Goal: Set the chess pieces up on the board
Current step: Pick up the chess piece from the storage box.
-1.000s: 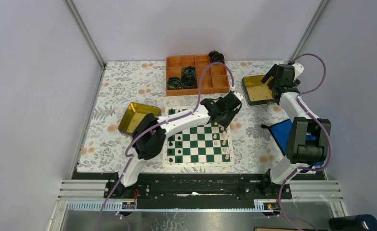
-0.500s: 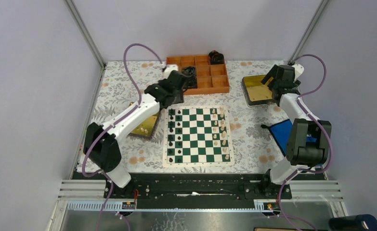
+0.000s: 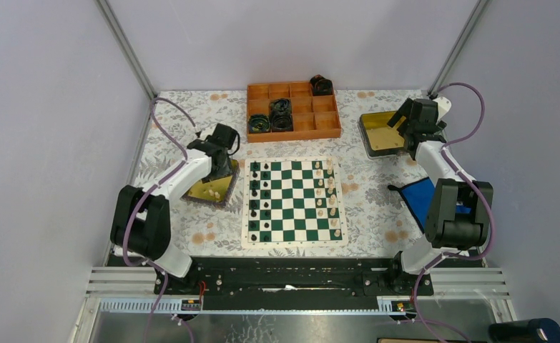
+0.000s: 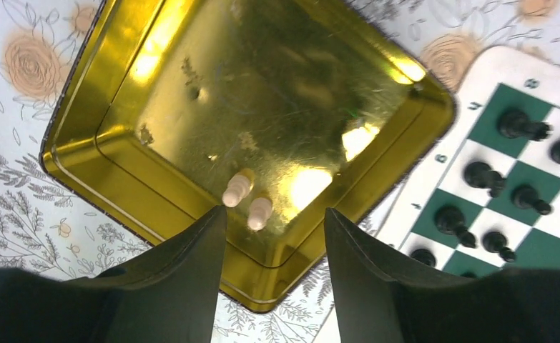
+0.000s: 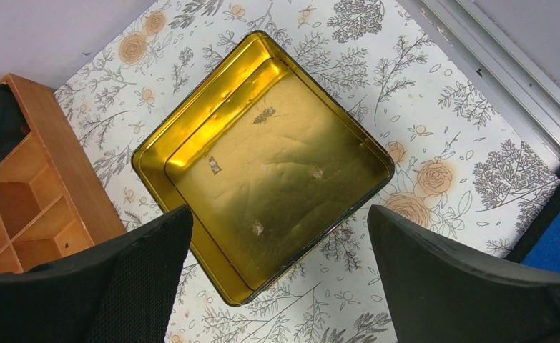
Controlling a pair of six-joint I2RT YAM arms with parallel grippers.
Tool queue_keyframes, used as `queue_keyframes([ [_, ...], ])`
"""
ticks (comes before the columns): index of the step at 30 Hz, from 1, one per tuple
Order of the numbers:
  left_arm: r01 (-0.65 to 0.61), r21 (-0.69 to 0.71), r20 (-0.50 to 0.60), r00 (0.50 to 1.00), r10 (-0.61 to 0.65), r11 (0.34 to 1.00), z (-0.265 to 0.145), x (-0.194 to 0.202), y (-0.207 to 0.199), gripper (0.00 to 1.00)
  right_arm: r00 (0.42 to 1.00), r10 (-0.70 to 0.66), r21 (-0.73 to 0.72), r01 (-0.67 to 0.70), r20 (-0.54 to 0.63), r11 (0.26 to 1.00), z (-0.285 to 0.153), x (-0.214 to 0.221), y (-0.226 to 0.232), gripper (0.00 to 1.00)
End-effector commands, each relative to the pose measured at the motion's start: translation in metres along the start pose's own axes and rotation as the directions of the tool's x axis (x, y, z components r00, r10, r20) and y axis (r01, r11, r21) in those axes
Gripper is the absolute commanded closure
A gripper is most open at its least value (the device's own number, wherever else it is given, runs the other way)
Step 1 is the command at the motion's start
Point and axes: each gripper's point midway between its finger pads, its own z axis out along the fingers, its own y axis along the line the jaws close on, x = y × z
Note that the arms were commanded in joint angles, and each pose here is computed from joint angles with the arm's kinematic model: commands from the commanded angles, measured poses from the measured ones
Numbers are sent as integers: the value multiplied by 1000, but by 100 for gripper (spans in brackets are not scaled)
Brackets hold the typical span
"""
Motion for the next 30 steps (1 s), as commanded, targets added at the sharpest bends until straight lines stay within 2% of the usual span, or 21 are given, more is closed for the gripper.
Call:
queue_keyframes([
  [1, 66, 32, -10, 998, -66, 997, 5, 4, 5, 42, 997, 15, -56, -11, 72, 998, -12, -27, 12, 0],
  [17, 135, 46, -77, 988, -131, 990, 23, 23, 21, 44, 998, 10, -66, -6, 59, 998, -10, -22, 17, 0],
  [30, 167, 61, -100, 982, -160, 984, 36, 26, 25, 54, 998, 4, -64, 0, 62, 998, -10, -24, 17, 0],
])
